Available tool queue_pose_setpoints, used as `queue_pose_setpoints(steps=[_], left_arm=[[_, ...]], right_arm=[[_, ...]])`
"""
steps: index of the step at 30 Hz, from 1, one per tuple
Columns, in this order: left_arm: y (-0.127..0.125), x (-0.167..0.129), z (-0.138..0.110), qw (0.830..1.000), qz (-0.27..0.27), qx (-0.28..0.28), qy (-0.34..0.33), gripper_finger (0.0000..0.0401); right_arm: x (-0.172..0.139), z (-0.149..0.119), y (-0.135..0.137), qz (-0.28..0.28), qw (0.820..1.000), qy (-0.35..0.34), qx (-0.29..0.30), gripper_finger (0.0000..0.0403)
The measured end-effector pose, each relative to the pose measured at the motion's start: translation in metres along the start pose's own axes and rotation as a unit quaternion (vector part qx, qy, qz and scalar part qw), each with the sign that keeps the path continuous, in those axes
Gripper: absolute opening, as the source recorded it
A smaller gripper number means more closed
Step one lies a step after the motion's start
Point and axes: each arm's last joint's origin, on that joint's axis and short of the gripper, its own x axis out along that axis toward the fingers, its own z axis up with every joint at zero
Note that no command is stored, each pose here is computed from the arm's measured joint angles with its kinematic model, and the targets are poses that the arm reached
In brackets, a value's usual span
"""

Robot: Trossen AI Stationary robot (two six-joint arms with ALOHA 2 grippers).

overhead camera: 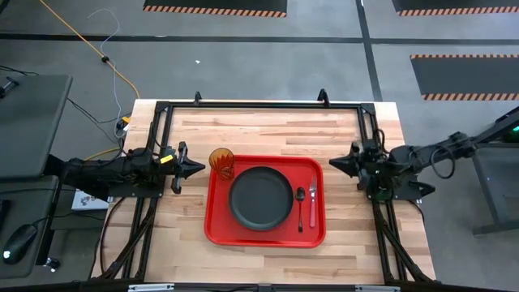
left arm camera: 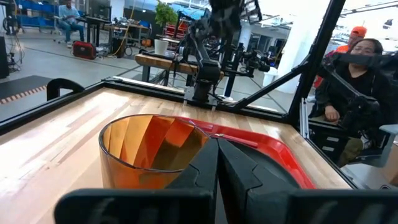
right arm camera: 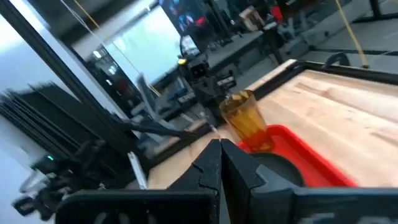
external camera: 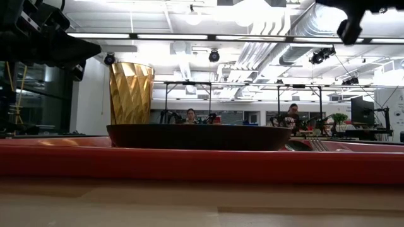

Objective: Pick and place plate/cup/fork/spoon on tray
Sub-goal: Return to Home Position

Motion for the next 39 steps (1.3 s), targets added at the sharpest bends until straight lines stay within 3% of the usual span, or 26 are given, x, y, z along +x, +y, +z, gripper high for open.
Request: queue_pose_setpoints(steps=[6, 21, 31, 39], left_arm=[[0.0, 0.0, 0.0, 1.0, 0.0, 0.0, 0.0, 0.0001], [0.0, 0.0, 0.0, 1.0, 0.0, 0.0, 0.0, 0.0001], [0.0, 0.0, 0.0, 1.0, 0.0, 0.0, 0.0, 0.0001], [0.0, 0.0, 0.0, 1.0, 0.0, 0.0, 0.0, 0.0001]], right_arm=[[-0.005, -0.028, -0.019, 0.048, 0.996, -0.062, 0.036, 0.0], [-0.017, -0.039, -0.056, 0.062, 0.988, -0.141, 0.025, 0.0], [-0.014, -0.042, -0.061, 0.054, 0.984, -0.139, -0.099, 0.0], [-0.012, -0.052, -0.067, 0.029, 0.989, -0.084, -0.114, 0.0]])
